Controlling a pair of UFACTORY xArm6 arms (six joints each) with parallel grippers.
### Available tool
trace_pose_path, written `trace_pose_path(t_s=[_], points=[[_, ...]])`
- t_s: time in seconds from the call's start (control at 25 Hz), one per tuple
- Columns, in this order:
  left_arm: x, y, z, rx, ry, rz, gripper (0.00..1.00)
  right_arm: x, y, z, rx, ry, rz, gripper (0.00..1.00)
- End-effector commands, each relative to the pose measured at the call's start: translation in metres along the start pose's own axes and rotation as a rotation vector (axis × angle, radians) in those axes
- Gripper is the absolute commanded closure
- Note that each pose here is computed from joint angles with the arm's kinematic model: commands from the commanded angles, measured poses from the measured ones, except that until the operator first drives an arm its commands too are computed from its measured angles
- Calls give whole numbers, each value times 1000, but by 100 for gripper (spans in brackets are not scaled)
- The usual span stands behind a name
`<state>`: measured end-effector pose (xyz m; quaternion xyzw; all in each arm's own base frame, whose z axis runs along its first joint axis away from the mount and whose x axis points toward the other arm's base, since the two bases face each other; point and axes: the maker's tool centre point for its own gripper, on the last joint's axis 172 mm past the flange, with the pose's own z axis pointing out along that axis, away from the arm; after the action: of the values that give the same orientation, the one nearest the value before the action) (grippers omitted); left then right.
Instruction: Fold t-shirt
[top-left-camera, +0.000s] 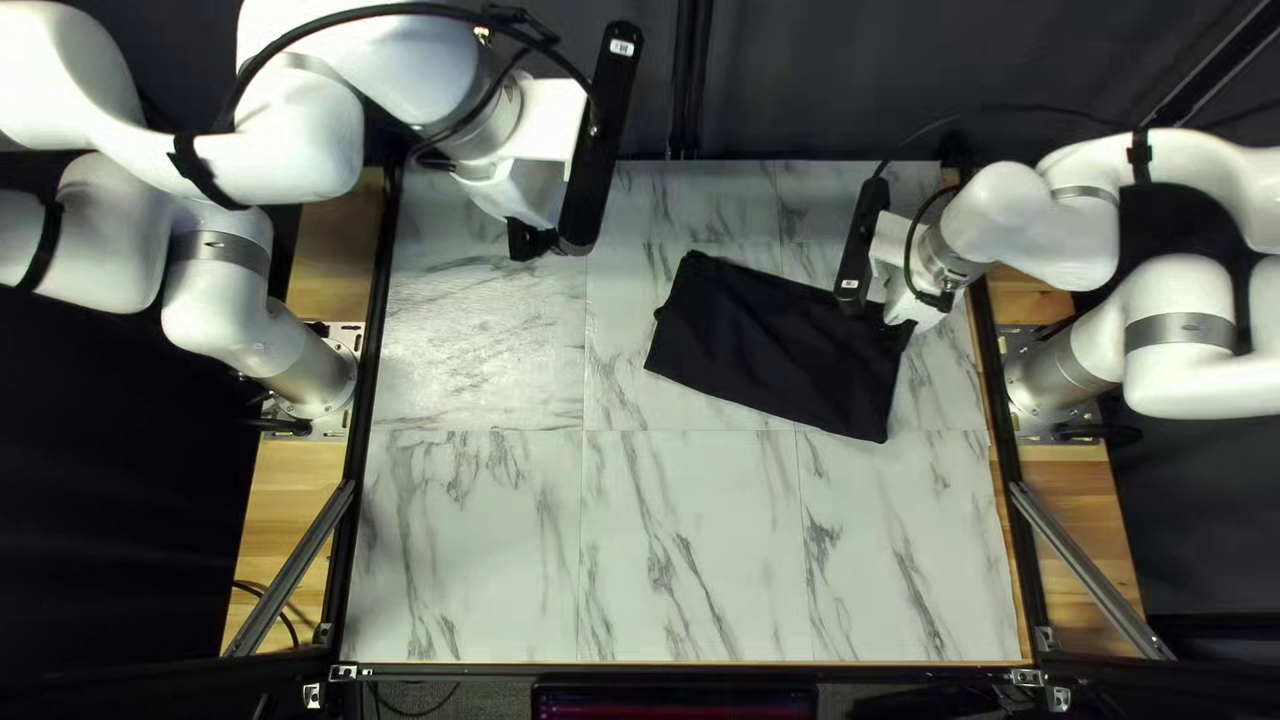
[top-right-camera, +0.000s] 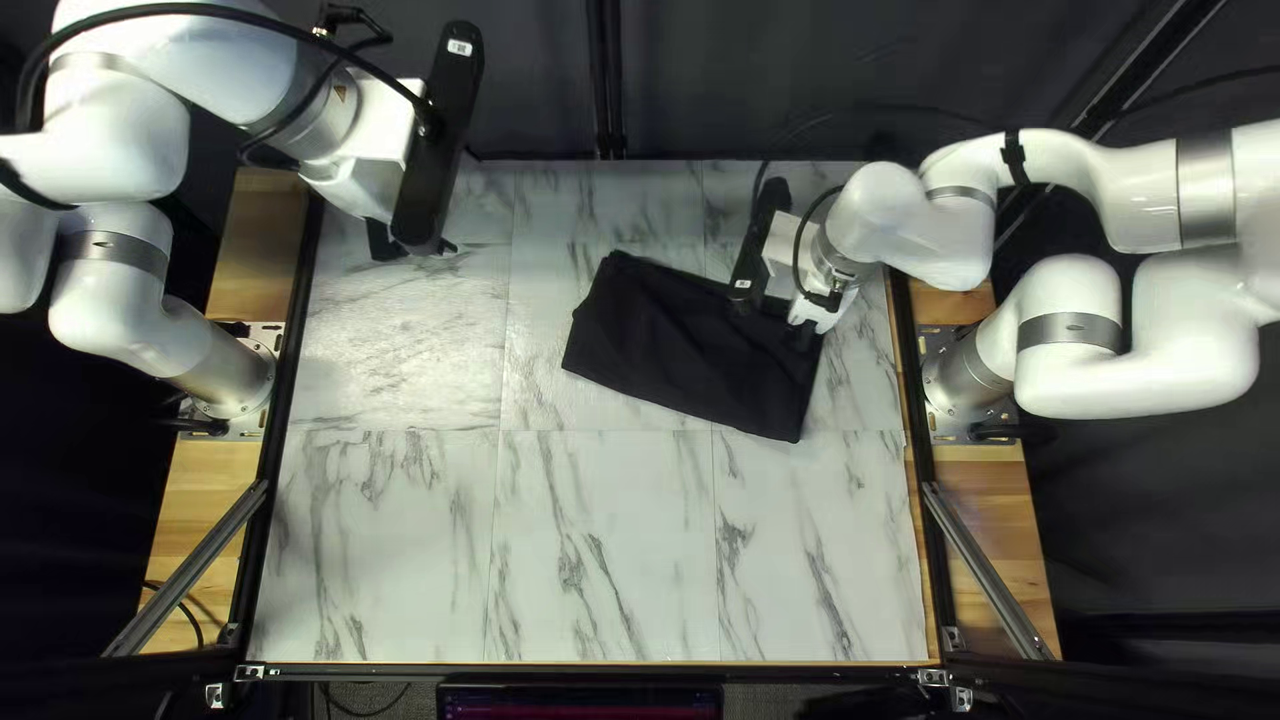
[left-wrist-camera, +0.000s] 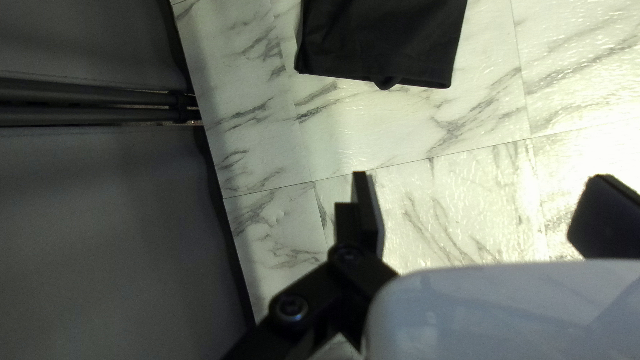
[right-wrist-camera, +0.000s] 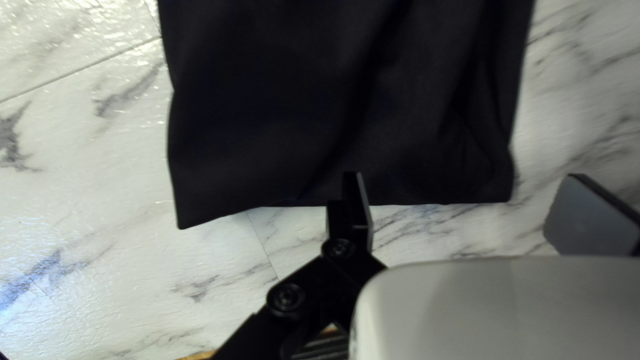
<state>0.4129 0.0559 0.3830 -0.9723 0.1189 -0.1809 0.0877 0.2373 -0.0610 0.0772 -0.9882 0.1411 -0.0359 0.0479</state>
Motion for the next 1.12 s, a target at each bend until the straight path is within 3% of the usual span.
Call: trace_pose_path(t_s=[0.04,0.52,0.64,0.72,0.76,1.12], points=[[0,0,0,0,0,0,0,-15,9,6,59,-14,-50,0],[0,0,0,0,0,0,0,-18,5,26,92,-16,-128,0],[0,0,0,0,0,0,0,-21,5,31,93,-19,-133,9],[0,0,0,0,0,0,0,-23,4,35,94,-24,-133,35],[0,0,0,0,0,0,0,-24,4,35,94,-24,-133,99],[0,0,0,0,0,0,0,-28,2,27,84,-31,-145,100]])
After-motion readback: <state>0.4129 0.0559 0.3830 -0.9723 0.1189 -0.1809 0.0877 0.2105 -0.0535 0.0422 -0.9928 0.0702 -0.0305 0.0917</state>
